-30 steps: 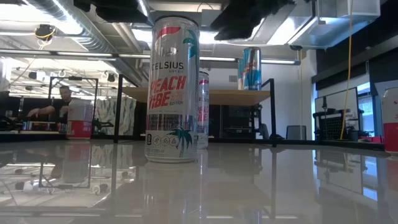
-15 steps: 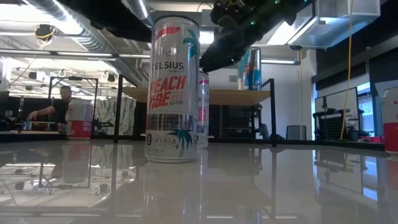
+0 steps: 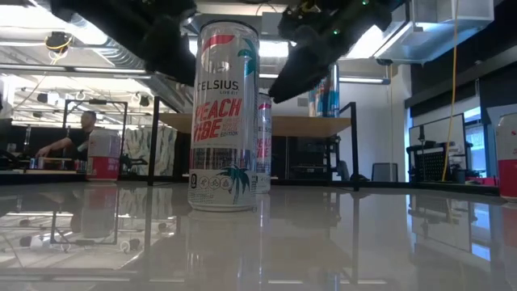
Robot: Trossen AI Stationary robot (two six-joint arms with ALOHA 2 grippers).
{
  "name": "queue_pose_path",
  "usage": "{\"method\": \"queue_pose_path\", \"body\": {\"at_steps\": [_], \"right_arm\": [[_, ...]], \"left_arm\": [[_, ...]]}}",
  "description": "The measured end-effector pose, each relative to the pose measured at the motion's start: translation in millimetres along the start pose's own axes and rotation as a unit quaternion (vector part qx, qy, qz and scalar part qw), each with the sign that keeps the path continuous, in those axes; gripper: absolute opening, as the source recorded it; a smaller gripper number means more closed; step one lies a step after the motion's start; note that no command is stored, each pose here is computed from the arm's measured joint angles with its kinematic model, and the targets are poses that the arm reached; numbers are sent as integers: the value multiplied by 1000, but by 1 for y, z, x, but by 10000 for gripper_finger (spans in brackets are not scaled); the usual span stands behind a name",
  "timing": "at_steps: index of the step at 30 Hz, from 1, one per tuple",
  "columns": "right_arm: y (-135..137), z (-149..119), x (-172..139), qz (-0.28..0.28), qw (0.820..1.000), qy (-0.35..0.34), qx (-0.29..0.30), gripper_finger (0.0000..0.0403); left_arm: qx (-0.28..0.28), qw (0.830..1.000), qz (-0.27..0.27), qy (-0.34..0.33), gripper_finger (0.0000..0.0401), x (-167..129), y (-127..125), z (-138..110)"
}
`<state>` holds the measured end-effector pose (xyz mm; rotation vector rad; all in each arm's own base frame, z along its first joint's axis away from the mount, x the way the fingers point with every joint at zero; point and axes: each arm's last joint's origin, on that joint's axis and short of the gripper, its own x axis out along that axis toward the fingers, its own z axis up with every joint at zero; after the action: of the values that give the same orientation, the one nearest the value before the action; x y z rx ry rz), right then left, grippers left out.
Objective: Place canned beverage on shelf
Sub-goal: Put the top white pink soda can on the shelf
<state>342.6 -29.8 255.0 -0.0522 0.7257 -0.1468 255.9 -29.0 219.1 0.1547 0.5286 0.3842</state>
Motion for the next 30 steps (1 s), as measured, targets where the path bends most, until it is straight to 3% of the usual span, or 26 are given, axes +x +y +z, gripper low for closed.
{"method": "queue_pose_path", "body": {"at_steps": [5, 9, 18, 30], "right_arm": [[13, -9, -5, 15, 998, 52, -10, 353], [25, -19, 7, -7, 997, 75, -28, 353], [22, -53, 36, -120, 988, 80, -55, 353], [23, -47, 43, -128, 990, -2, -66, 353]], "left_arm": [[-12, 998, -54, 20, 318, 10, -1, -4], [-16, 996, -84, 34, 318, 19, -2, -9], [-29, 997, -56, 48, 318, 39, 8, -15], [-43, 997, -32, 54, 318, 64, 14, -25]]}}
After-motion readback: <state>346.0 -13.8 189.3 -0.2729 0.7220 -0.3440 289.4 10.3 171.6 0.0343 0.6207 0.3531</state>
